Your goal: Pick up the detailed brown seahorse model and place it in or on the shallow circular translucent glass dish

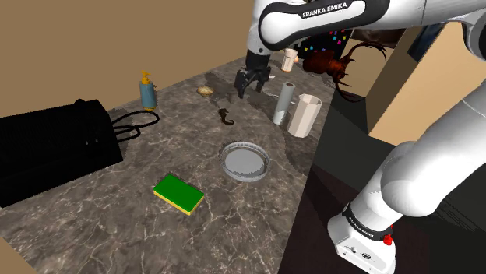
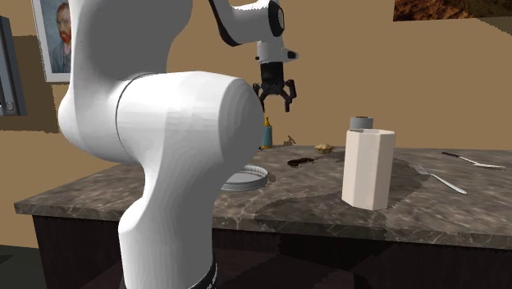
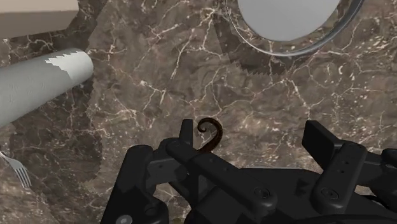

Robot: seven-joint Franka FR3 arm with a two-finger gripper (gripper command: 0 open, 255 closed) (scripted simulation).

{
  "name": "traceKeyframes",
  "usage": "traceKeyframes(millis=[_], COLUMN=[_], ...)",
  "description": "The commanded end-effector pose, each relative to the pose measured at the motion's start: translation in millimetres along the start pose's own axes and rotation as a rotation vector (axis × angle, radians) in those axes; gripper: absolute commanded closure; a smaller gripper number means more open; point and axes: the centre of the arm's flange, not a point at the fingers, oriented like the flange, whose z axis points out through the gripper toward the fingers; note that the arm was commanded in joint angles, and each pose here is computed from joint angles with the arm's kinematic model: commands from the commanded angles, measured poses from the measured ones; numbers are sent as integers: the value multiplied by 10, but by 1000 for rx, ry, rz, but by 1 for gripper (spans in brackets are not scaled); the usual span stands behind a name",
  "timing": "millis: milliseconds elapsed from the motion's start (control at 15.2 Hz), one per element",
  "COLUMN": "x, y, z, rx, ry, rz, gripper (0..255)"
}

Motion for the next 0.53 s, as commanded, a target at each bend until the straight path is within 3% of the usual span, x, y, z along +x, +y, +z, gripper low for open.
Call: traceKeyframes(millis=[0,462], x=[241,997], y=[6,-131], z=[150,672], rx=[-1,-5], ry=[-1,-4], rz=[-1,-5], gripper=[0,0])
